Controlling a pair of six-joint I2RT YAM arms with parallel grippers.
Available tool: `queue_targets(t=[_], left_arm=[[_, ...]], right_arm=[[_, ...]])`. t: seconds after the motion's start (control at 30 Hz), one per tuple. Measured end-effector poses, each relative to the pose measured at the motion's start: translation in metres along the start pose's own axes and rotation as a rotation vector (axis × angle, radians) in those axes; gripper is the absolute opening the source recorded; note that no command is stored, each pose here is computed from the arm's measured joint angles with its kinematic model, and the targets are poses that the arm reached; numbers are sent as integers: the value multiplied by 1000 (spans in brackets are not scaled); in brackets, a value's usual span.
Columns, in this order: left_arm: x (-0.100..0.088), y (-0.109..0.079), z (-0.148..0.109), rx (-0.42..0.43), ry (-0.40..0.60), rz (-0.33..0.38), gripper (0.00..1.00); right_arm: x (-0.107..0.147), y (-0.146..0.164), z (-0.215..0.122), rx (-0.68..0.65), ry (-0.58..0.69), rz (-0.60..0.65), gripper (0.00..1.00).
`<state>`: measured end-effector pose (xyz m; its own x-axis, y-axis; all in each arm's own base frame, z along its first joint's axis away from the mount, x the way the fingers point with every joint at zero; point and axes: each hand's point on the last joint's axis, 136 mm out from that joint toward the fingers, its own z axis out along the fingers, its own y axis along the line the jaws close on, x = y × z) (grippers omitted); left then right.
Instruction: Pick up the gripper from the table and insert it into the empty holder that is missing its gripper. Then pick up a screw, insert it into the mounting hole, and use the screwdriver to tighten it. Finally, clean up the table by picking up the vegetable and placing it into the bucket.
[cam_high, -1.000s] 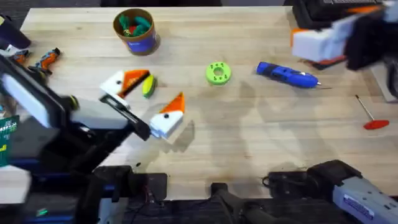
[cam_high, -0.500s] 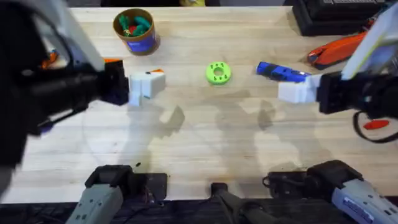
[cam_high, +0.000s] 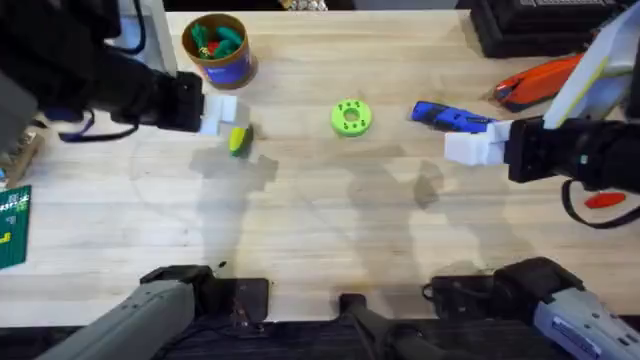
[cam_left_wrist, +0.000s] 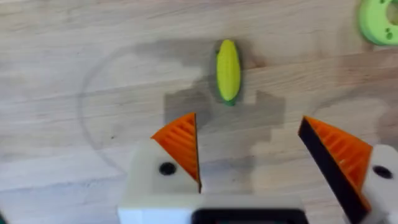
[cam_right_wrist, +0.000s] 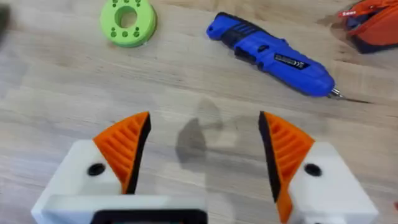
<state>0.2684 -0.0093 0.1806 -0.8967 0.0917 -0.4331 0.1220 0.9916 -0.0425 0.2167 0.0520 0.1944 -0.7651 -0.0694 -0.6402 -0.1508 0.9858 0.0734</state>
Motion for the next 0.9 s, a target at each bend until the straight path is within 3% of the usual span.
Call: queue_targets(t=[0.17, 0.33, 0.43, 0.73, 0.9], left_arm=[[0, 7, 13, -42, 104, -12, 986], [5, -5, 44, -55, 215, 53, 986], [3, -12, 63, -59, 246, 71, 985], [-3, -5, 118, -66, 298, 39, 985], [5, -3, 137, -68, 351, 33, 985]], right_arm=[[0, 0, 0, 0, 0, 0, 970], [0, 0, 0, 0, 0, 0, 970], [0, 0, 0, 0, 0, 0, 969], [0, 0, 0, 0, 0, 0, 970], [0, 0, 0, 0, 2, 0, 970]])
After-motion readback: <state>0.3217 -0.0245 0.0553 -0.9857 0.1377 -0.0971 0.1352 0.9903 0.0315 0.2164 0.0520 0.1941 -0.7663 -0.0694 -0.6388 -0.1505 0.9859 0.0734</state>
